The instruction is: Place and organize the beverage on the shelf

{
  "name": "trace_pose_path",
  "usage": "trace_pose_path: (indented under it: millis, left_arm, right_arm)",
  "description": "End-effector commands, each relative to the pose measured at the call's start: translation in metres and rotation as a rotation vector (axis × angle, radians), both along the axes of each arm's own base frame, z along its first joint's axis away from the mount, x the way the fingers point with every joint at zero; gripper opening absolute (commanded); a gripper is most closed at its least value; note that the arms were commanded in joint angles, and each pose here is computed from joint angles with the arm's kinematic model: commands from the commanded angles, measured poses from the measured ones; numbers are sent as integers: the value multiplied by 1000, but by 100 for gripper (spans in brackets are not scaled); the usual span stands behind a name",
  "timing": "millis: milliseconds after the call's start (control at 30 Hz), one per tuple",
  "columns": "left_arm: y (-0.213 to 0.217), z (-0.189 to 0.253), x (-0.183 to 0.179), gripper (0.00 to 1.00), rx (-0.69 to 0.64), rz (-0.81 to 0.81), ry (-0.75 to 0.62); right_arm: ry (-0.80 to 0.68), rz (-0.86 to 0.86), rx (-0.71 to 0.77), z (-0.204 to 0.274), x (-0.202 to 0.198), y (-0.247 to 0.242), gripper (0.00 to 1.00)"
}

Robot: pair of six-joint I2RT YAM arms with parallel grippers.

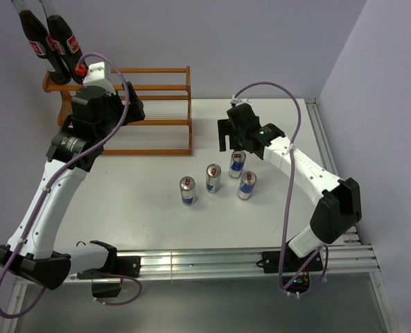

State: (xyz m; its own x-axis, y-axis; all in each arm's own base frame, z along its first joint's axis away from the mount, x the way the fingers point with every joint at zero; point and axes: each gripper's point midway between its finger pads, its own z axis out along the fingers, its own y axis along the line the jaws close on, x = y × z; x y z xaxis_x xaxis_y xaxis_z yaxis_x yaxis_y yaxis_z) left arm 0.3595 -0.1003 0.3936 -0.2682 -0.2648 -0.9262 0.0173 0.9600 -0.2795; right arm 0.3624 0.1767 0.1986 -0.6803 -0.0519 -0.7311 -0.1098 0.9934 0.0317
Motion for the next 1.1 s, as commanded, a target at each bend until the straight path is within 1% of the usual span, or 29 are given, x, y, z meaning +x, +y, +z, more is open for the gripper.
trace_pose_path:
  millis: [0, 100, 400, 467, 567, 667, 700, 767, 800, 833, 867, 900, 933, 1000, 1033, 1067]
  left_arm:
    - [5, -10, -4, 99, 83, 70, 17]
    - [-6, -20, -5, 100, 123, 48, 45]
    - [-34, -32, -7, 99, 145, -22, 70]
    - [-38, -35, -6, 100, 154, -26, 78]
    - [-40, -36, -6, 99, 165, -23, 87]
    - [-44, -34, -6, 100, 159, -36, 81]
    - [-47, -36, -7, 100, 155, -49, 82]
    - [-50, -31, -7, 100, 130, -59, 58]
    - [-53, -33, -8, 99, 122, -72, 59]
    - [-55, -28, -7, 99, 96, -78, 37]
    - [-58, -27, -7, 100, 82, -88, 27]
    - [-61, -32, -7, 100, 75, -98, 29]
    - [-67, -24, -5, 100, 40, -122, -9]
    - [-77, -29, -6, 100, 21, -171, -26]
    - [-86, -27, -7, 99, 1, -218, -48]
    - [-93, -16, -5, 99, -31, -245, -107]
  right_arm:
    - [27, -23, -37, -12, 2, -7, 93]
    - [38, -34, -63, -23, 0, -12, 93]
    - [111, -32, -96, -54, -5, -14, 86]
    - [119, -30, -102, -59, -6, -15, 86]
    - [132, -26, -106, -66, -6, -15, 81]
    - [145, -17, -101, -69, -7, -14, 68]
    - [143, -15, -103, -68, -7, -14, 59]
    - [135, -13, -100, -64, -6, -13, 49]
    - [124, -13, -98, -58, -7, -14, 40]
    - [107, -15, -96, -50, -4, -14, 36]
    - [95, -15, -97, -45, -4, -15, 35]
    - [76, -18, -93, -34, -1, -15, 32]
    - [62, -24, -98, -28, 0, -17, 28]
    - [26, -24, -89, -9, 3, -17, 25]
    - [12, -26, -87, -1, 4, -18, 24]
    - [-7, -29, -81, 8, 5, -18, 21]
